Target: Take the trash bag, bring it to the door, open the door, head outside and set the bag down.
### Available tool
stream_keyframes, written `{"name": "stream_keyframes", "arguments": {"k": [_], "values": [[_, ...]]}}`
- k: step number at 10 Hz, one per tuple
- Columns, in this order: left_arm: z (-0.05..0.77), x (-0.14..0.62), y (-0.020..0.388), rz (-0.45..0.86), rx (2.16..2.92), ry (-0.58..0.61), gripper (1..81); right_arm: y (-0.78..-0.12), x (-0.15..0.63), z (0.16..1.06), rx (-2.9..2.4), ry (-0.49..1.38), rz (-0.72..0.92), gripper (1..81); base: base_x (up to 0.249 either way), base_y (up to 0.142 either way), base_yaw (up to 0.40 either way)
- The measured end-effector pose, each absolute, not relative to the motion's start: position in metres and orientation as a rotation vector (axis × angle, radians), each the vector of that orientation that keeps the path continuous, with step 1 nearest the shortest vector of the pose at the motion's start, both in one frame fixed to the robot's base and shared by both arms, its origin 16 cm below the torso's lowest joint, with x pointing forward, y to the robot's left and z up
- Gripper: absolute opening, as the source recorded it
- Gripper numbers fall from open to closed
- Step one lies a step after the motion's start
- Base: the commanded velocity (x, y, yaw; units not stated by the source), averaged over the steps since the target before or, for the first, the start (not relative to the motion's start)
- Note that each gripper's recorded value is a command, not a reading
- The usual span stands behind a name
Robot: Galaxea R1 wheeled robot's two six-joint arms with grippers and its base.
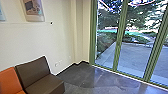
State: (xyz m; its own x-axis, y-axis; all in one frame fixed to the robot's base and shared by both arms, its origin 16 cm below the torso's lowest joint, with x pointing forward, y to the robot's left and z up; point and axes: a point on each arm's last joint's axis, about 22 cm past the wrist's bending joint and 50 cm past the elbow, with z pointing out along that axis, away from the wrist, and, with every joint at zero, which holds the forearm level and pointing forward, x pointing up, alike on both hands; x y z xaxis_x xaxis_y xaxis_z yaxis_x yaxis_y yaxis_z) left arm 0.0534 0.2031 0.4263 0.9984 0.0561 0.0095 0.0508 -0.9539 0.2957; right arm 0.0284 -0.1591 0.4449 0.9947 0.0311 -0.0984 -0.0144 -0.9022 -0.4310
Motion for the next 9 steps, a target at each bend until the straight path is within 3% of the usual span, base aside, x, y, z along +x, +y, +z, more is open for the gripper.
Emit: {"name": "stream_keyframes", "arguments": {"k": [9], "values": [[0.4263, 0.0535, 0.2031, 0.026, 2.841, 0.078, 1.0, -0.155, 0.0258, 0.4451, -2.687, -0.013, 0.146, 81.1, 0.0, 0.0, -0.364]]}}
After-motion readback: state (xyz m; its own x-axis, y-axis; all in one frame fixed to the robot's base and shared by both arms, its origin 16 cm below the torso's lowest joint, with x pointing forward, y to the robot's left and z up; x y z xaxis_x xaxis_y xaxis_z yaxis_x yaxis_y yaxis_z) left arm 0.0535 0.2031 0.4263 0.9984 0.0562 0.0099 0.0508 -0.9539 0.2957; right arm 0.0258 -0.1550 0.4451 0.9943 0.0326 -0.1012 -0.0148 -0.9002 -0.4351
